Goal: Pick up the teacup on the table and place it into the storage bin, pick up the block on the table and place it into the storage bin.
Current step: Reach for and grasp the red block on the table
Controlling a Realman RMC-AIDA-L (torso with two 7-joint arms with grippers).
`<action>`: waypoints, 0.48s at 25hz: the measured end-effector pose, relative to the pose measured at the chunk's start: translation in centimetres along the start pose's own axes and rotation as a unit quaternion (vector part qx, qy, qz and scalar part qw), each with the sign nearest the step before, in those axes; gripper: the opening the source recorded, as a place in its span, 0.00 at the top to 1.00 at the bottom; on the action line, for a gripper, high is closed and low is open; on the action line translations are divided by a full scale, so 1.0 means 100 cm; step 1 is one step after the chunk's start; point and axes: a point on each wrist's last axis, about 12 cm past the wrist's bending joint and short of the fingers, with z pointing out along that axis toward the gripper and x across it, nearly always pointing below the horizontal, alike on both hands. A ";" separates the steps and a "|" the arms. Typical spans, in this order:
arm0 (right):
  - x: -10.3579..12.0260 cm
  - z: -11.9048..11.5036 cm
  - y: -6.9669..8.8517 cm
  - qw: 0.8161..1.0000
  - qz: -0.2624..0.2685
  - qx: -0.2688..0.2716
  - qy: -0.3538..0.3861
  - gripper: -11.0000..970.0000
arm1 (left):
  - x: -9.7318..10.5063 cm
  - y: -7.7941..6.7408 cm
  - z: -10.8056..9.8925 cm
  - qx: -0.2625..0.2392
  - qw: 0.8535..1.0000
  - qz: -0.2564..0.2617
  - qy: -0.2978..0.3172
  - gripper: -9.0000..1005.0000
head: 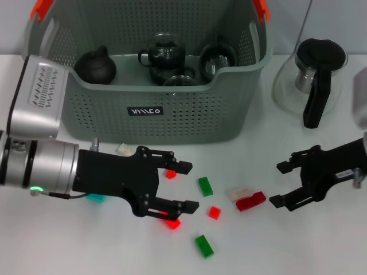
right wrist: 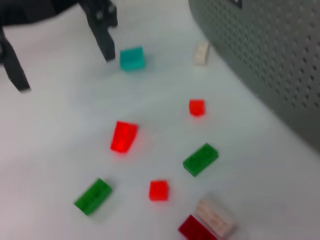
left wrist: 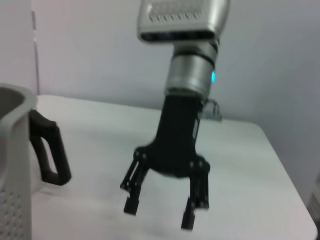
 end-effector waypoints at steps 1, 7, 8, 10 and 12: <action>-0.002 0.004 -0.001 1.000 -0.010 0.007 0.009 0.07 | 0.002 0.000 0.001 -0.003 1.000 -0.007 -0.007 0.25; -0.016 0.025 0.001 0.997 -0.054 0.002 0.046 0.08 | 0.004 0.001 0.000 -0.014 0.999 -0.023 -0.035 0.25; -0.018 0.027 0.002 0.997 -0.058 0.000 0.050 0.09 | 0.004 0.001 0.000 -0.015 0.999 -0.024 -0.039 0.25; -0.021 0.033 0.002 0.996 -0.064 -0.004 0.058 0.09 | 0.005 0.001 -0.001 -0.017 0.999 -0.026 -0.043 0.25; -0.024 0.038 0.003 0.996 -0.070 -0.008 0.063 0.10 | 0.005 0.002 -0.002 -0.020 0.998 -0.027 -0.045 0.25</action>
